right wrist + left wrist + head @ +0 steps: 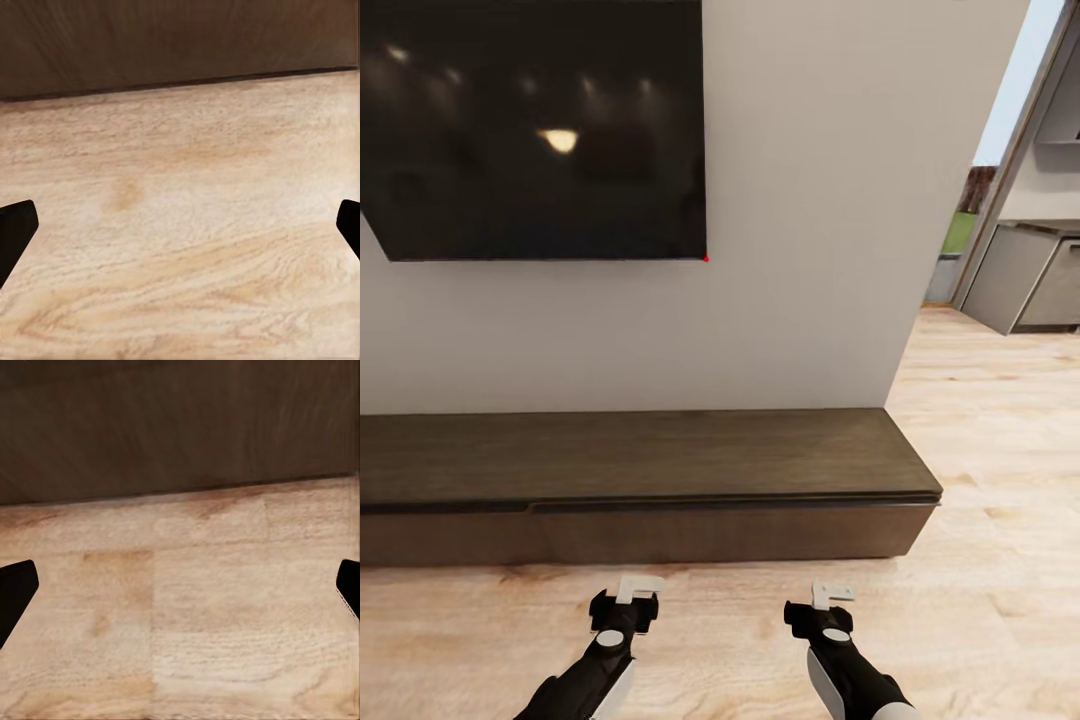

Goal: Place each of the two pumpkins and all three candles from the living room inside a cabinet in the living room (use any cabinet), then make sure every cabinet is closed, and position the cauldron so it is next to a table in the living room.

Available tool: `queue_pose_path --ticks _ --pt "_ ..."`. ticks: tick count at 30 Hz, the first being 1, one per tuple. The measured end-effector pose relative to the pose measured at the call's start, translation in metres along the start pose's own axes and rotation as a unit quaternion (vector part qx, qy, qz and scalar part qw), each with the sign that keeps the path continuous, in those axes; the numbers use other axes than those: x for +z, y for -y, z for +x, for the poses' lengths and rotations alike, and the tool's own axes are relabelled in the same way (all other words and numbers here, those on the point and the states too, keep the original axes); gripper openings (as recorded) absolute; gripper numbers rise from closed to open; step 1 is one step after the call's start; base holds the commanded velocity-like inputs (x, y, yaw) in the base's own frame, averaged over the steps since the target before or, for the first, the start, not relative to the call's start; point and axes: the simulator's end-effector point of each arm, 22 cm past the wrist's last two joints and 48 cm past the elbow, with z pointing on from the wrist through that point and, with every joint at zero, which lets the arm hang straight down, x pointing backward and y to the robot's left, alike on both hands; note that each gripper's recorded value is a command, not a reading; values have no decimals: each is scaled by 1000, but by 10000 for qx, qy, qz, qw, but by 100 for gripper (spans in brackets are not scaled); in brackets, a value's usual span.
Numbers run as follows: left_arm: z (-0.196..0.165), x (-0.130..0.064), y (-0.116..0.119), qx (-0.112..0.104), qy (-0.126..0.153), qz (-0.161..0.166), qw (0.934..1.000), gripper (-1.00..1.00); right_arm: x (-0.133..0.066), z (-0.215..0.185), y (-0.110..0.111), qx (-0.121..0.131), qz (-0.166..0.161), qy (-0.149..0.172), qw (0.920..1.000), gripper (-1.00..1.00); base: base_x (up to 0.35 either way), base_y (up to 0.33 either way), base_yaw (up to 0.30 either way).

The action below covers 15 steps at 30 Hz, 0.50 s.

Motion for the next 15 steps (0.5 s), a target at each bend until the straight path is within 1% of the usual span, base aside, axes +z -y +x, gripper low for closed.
queue_pose_path --ticks 6,11,15 --pt "-7 -8 0 -83 -133 22 9999 100 -8 -8 0 19 -8 -9 10000 100 0 0 0" --pt "-14 -15 -1 -89 -224 42 9997 100 -15 -16 0 17 -13 -9 10000 100 0 0 0" --pt "-14 -20 -1 -49 -394 58 9992 100 -21 -19 -1 11 -26 -35 10000 100 0 0 0"
